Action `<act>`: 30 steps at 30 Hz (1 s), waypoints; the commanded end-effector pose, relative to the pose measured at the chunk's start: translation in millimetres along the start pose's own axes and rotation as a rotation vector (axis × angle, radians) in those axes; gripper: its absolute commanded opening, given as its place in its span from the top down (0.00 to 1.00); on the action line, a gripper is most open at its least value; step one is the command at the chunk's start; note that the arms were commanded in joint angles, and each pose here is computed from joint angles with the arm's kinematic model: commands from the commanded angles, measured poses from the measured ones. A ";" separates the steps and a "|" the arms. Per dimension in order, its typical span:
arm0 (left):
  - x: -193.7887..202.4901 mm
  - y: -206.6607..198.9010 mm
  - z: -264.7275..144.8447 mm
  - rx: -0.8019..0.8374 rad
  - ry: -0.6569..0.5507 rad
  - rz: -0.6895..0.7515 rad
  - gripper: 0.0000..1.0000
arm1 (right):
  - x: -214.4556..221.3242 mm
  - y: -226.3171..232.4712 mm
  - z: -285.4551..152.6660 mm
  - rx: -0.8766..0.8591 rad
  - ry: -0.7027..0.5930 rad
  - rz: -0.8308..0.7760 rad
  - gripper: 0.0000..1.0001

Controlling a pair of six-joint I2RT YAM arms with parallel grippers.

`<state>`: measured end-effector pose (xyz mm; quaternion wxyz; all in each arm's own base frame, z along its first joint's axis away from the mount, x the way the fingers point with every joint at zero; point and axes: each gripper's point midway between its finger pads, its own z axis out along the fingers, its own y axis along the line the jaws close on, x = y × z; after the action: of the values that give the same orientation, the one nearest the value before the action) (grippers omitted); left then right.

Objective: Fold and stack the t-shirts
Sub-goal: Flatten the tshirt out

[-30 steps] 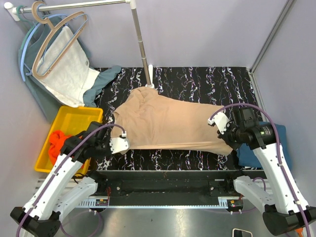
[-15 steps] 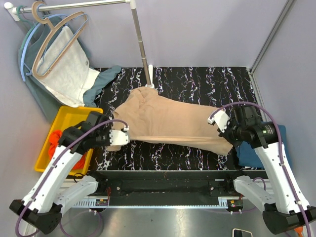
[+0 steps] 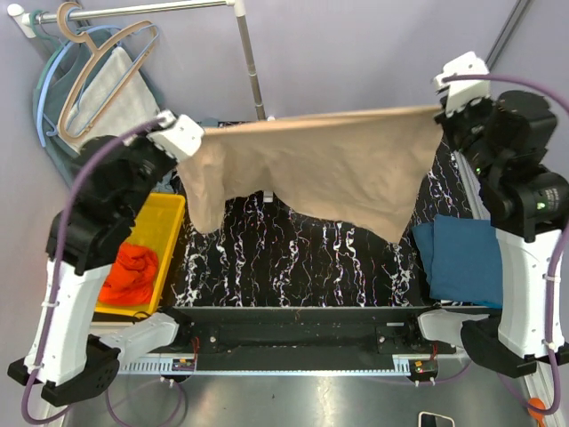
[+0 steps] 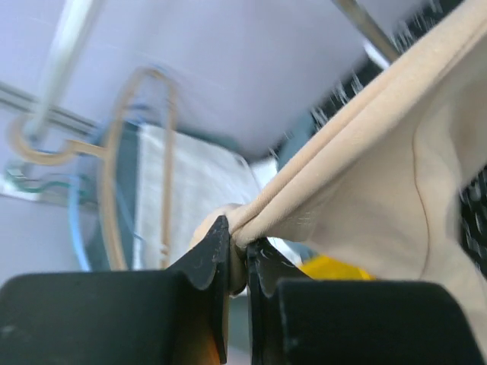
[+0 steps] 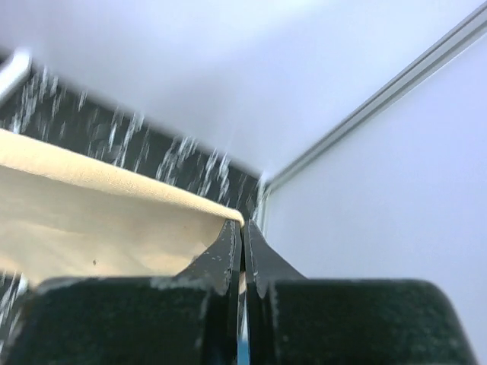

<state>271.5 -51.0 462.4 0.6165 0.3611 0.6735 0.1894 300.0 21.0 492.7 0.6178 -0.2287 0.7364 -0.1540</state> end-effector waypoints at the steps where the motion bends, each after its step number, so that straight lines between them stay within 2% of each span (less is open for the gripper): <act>1: -57.2 99.2 -55.1 -0.344 -0.201 -0.178 1.00 | -48.3 -68.9 -26.8 0.268 -0.117 0.045 1.00; 4: -66.6 112.0 -80.9 -0.372 -0.261 -0.165 1.00 | -54.8 -74.0 -37.6 0.268 -0.124 0.051 1.00; 13: -60.8 127.4 -159.4 -0.455 -0.371 -0.120 1.00 | -49.2 -81.8 -94.8 0.263 -0.125 0.011 1.00; 19: -56.3 145.9 -199.9 -0.549 -0.405 -0.139 1.00 | -37.6 -82.8 -118.7 0.265 -0.105 -0.029 1.00; 22: -54.9 164.2 -211.4 -0.645 -0.381 -0.112 1.00 | -35.4 -86.6 -118.3 0.285 -0.088 -0.053 1.00; 25: -52.6 178.7 -196.1 -0.744 -0.311 -0.070 1.00 | -34.4 -92.7 -102.4 0.326 -0.057 -0.081 1.00; 27: -51.4 173.5 -160.7 -0.740 -0.245 -0.038 1.00 | -36.8 -94.8 -83.2 0.351 -0.051 -0.097 1.00; 29: -58.9 175.9 -142.2 -0.760 -0.243 -0.035 1.00 | -43.0 -97.0 -60.0 0.378 -0.060 -0.105 1.00; 30: -62.4 174.2 -117.8 -0.751 -0.208 -0.021 1.00 | -45.2 -99.2 -52.5 0.395 -0.061 -0.108 1.00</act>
<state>192.8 -18.7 609.0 0.7852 0.2931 0.4854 0.2487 233.6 23.9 583.8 0.7085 -0.2578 0.6404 -0.1465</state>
